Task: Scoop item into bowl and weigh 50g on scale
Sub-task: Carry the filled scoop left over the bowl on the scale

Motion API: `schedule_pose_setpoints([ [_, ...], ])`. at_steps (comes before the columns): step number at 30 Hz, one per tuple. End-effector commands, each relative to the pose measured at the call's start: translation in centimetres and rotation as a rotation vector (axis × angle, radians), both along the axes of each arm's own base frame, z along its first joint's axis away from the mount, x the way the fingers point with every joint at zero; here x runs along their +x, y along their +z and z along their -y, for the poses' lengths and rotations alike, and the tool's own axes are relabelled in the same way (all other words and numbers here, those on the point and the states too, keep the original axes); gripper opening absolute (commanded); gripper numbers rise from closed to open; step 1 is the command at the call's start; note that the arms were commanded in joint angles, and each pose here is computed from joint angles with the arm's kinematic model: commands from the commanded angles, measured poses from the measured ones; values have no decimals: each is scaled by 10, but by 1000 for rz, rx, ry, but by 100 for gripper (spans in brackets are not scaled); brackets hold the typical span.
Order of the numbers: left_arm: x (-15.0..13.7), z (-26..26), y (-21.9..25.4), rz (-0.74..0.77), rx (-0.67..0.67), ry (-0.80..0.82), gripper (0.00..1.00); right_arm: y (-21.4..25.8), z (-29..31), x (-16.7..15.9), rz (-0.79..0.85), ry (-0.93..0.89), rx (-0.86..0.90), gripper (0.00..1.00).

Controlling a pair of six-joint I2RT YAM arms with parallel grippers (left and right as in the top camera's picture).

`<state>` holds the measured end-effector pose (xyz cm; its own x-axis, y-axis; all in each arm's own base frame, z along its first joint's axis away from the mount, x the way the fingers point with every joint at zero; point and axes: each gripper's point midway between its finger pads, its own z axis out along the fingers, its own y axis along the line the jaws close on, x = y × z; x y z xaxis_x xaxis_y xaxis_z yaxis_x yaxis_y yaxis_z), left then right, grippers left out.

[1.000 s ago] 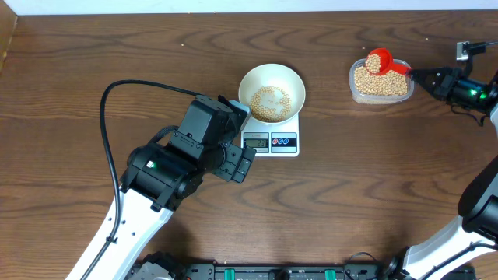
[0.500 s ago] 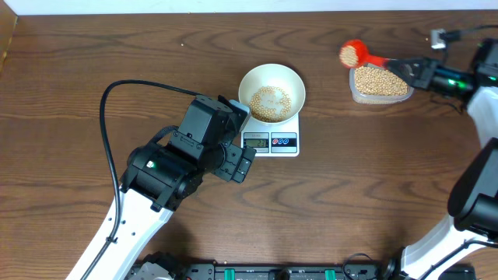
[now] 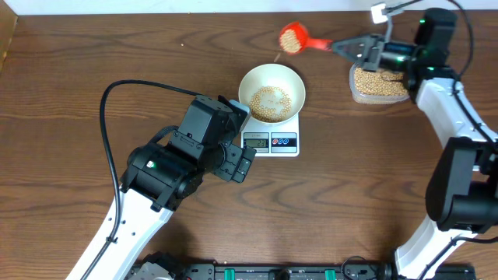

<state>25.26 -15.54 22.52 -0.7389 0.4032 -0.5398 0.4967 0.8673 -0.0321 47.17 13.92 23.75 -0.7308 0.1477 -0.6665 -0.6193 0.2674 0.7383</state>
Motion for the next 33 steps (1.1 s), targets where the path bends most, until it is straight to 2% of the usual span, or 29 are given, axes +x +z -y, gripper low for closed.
schedule_pose_setpoints([
  [1, 4, 0, 8, 17, -7, -1, 92, 4, -18, -10, -9, 62, 17, 1],
  [17, 4, 0, 8, 17, -7, 0, 92, -14, -38, -27, 98, 139, -45, 1],
  [33, 4, 1, 8, 17, -7, -1, 92, -15, -38, -28, 147, 147, -57, 1],
])
